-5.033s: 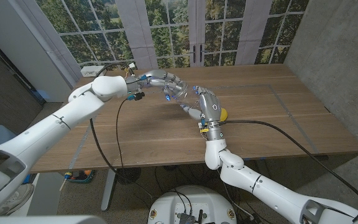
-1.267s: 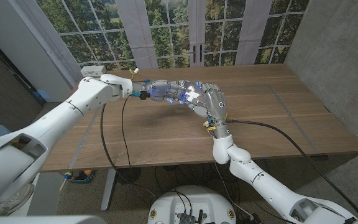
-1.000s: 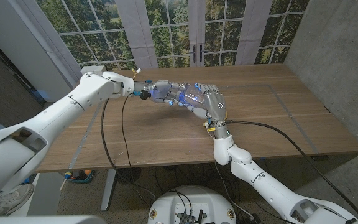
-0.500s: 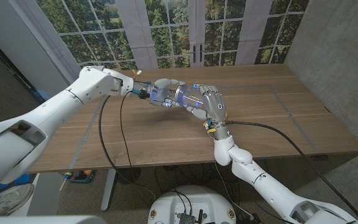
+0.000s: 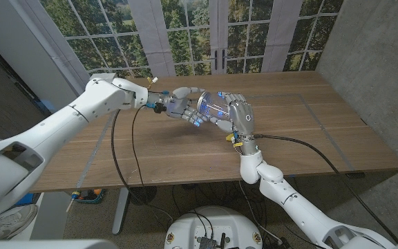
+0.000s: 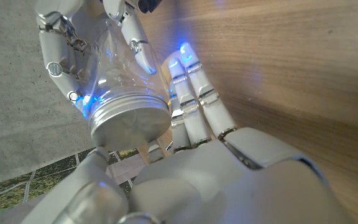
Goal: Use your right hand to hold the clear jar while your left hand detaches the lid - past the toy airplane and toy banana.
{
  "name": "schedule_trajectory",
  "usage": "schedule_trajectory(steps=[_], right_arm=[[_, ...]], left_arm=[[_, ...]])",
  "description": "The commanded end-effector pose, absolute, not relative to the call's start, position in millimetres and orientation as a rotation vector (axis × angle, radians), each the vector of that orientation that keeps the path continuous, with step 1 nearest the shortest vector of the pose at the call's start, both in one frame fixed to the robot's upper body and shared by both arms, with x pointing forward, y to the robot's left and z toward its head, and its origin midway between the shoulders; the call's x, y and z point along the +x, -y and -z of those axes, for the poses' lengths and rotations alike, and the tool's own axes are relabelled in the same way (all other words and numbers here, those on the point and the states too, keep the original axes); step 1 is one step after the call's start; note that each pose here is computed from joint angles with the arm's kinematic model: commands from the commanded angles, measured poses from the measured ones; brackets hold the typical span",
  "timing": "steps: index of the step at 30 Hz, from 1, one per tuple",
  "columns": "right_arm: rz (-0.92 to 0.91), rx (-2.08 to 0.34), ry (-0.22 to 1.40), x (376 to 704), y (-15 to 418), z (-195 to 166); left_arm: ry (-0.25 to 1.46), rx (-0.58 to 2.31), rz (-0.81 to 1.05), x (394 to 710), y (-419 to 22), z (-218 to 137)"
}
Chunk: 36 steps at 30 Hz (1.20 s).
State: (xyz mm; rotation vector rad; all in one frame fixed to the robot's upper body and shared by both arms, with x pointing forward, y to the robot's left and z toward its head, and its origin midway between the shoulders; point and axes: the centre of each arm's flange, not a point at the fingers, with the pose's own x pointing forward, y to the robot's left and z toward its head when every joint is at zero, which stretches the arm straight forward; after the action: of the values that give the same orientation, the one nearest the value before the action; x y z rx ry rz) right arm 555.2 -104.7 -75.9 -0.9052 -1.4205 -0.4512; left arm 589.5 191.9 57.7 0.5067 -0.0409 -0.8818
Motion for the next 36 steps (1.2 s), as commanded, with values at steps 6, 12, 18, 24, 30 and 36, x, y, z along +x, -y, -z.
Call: schedule_trajectory(steps=[6,12,18,24,30,36], right_arm=[[0.418,-0.796,1.388,549.8,121.8,75.7],[0.32,-0.699,1.355,544.1,129.8,70.0],[0.247,-0.63,1.303,541.9,137.2,65.9],[0.264,-0.626,1.295,542.3,138.1,65.7],[0.262,-0.618,1.301,541.5,138.3,63.9],[0.272,-0.618,1.307,542.6,138.1,62.1]], left_arm=[[0.655,0.518,0.703,581.1,-203.5,-74.6],[0.684,0.493,0.848,590.2,-203.8,-77.7],[0.643,0.483,1.009,594.6,-205.1,-87.5],[0.613,0.507,1.13,592.4,-204.6,-96.1],[0.62,0.663,1.028,584.5,-207.5,-99.7],[0.659,0.78,0.952,573.9,-203.3,-104.6]])
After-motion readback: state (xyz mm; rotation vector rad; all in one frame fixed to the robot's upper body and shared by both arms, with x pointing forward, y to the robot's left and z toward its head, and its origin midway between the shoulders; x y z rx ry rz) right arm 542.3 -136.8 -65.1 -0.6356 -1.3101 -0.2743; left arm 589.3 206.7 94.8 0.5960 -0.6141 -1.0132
